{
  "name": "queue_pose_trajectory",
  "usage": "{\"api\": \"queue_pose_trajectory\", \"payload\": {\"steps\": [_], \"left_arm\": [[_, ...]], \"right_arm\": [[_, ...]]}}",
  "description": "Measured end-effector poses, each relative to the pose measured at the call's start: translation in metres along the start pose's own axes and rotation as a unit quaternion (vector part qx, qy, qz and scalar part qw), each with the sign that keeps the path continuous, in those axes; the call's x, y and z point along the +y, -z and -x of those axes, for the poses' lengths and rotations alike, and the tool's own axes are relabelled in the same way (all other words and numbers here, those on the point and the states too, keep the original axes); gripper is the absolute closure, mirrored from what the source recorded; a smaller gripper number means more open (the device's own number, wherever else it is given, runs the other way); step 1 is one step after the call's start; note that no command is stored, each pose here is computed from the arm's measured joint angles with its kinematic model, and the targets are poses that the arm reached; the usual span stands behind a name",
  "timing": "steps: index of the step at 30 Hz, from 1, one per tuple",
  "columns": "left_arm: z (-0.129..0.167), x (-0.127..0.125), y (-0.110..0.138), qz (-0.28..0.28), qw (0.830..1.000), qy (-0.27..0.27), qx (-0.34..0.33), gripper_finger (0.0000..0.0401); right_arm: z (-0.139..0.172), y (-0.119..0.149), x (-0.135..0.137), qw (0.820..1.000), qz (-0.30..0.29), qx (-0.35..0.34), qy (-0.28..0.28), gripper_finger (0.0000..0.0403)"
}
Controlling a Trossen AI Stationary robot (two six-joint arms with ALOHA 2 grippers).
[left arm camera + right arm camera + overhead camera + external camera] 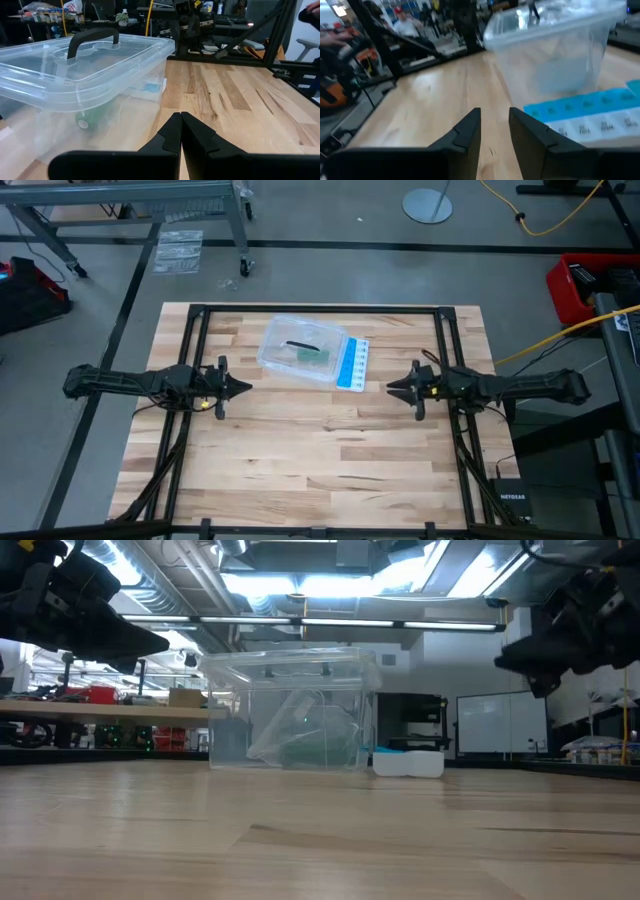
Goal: Roll bandage
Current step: Return to Home Position
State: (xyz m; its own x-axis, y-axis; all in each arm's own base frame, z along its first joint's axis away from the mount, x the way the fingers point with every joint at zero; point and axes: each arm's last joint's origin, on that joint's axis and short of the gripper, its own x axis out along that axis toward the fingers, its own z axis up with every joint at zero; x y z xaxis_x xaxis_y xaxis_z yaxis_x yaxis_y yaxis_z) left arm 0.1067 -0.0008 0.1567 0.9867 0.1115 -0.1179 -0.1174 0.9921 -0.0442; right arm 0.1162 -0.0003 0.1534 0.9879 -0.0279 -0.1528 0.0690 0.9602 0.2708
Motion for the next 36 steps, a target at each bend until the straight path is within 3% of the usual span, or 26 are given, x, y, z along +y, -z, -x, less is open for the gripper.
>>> {"api": "queue_pose_trajectory", "payload": {"steps": [18,28,36], "left_arm": [[0.011,0.001,-0.012,0.012,0.997,0.005,-0.076,0.0398],[0.011,0.001,-0.012,0.013,0.997,0.005,-0.08,0.0398],[0.011,0.001,-0.012,0.013,0.997,0.005,-0.08,0.0398]], "right_arm": [[0.015,-0.016,0.004,0.995,-0.004,-0.1,-0.029,0.0297],[0.024,-0.023,0.006,0.988,-0.005,-0.149,-0.043,0.0297],[0.023,-0.021,0.005,0.99,-0.005,-0.138,-0.04,0.0297]]}}
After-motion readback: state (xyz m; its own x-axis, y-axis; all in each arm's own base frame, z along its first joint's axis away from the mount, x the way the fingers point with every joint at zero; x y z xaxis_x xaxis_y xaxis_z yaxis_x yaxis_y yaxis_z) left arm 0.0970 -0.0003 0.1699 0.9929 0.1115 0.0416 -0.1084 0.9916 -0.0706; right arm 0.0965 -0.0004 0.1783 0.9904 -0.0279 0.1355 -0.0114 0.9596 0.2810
